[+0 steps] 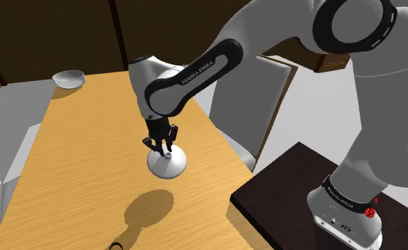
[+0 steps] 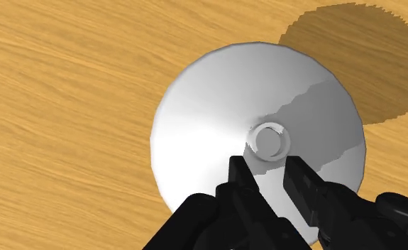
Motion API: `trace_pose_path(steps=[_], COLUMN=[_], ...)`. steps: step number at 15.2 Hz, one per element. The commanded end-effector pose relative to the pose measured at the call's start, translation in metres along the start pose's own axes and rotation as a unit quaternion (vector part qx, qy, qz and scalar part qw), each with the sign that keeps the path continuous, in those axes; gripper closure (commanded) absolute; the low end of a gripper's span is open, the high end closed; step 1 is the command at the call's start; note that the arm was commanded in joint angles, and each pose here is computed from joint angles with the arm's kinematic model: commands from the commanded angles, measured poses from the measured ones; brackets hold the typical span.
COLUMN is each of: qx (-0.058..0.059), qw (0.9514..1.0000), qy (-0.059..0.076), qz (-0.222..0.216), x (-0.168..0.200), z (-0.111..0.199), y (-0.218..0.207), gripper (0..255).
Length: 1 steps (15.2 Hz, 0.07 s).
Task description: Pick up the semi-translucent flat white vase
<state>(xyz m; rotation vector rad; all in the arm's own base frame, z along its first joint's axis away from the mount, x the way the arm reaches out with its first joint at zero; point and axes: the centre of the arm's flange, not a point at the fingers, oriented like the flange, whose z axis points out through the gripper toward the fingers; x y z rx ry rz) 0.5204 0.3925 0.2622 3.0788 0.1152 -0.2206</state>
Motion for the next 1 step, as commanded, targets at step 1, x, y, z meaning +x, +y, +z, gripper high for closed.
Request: trace_pose_path(steps=[1], qx=[0.0], qw=[1.0], qy=[0.0], qz=[0.0], x=[-0.0002], z=[-0.0035], y=[0.0], gripper=[255])
